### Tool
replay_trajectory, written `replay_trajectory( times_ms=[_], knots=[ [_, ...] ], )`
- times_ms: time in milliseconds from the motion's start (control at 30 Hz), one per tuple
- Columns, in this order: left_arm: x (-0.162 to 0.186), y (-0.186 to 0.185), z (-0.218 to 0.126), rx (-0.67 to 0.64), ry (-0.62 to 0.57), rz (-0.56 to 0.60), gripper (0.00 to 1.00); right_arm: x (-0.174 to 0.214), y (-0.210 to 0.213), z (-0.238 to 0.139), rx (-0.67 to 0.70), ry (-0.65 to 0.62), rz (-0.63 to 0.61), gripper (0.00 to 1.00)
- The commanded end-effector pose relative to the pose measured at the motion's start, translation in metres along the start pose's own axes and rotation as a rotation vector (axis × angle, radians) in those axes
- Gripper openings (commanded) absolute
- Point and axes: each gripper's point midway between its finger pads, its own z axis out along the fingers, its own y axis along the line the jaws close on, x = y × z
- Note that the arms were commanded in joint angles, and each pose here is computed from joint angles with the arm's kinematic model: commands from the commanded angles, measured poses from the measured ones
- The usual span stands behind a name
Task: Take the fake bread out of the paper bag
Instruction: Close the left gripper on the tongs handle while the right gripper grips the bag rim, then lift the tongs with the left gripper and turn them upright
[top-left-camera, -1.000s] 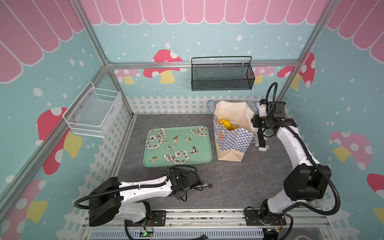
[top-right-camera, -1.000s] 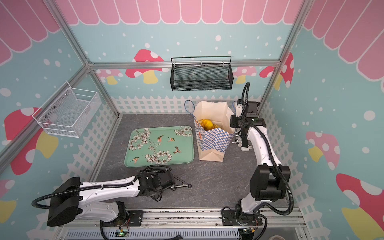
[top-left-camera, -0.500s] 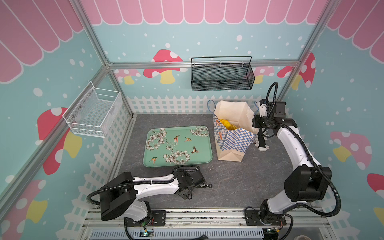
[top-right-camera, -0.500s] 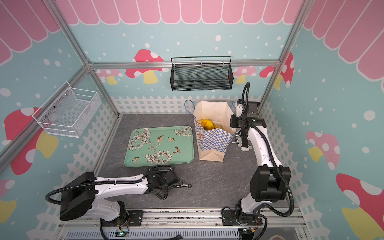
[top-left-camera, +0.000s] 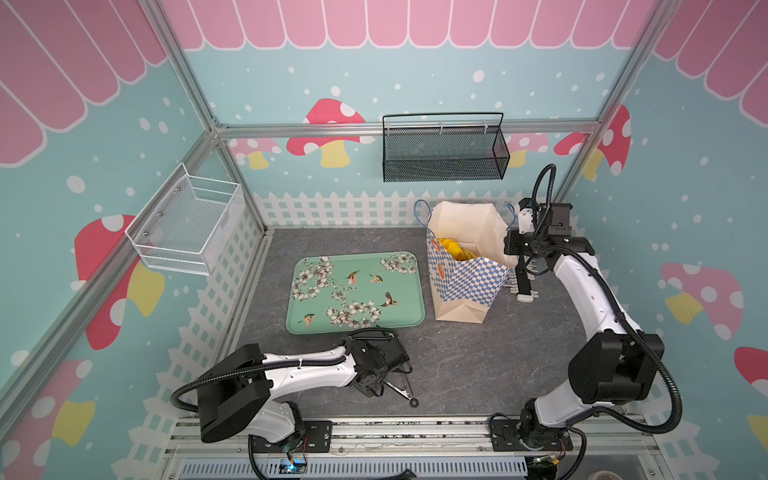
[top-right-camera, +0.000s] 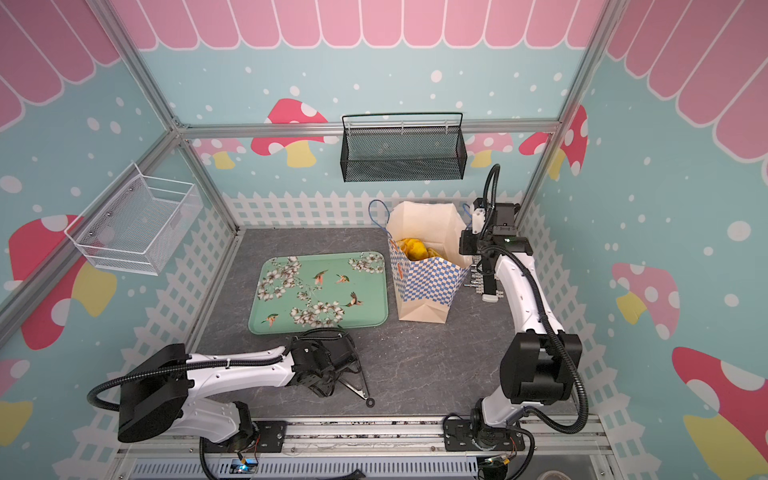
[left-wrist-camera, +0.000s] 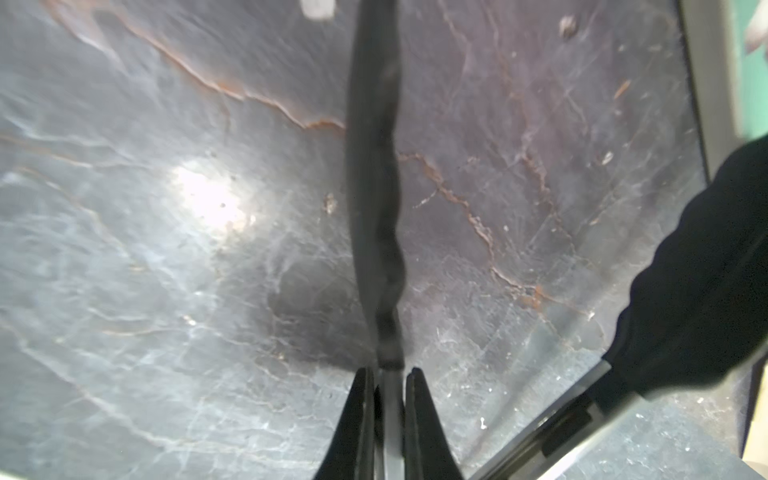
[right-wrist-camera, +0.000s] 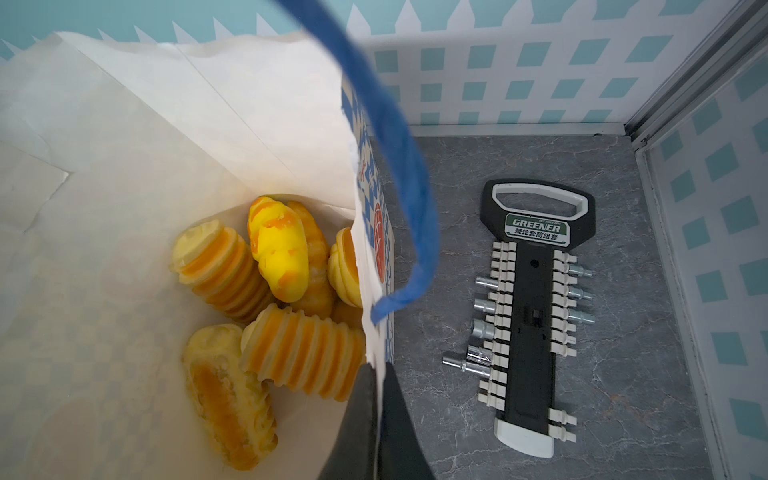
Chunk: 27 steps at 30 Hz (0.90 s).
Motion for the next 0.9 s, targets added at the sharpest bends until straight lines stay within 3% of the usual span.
replay_trajectory(
  times_ms=[0,233,400,500,700,867],
  knots=[
    [-0.012,0.002,-0.012,0.020,-0.045,-0.012,0.00,-0.008,0.007,-0.011,-0.010,-0.026,-0.021,0.04],
    [-0.032,-0.005,-0.049,0.124,-0.112,0.065,0.00,-0.007,0.007,-0.010,-0.015,-0.023,-0.028,0.00],
    [-0.062,-0.044,-0.070,0.172,-0.160,0.360,0.00,-0.008,0.008,-0.013,-0.015,-0.029,-0.039,0.00],
    [-0.068,-0.075,-0.061,0.207,-0.027,0.559,0.00,-0.008,0.009,-0.017,-0.013,-0.041,-0.046,0.00],
    [-0.090,-0.086,-0.028,-0.032,-0.013,0.928,0.00,-0.009,0.014,-0.029,-0.022,-0.072,-0.067,0.00],
    [-0.085,-0.088,0.004,-0.097,0.021,1.063,0.00,-0.007,0.020,-0.042,-0.026,-0.115,-0.084,0.00]
  ],
)
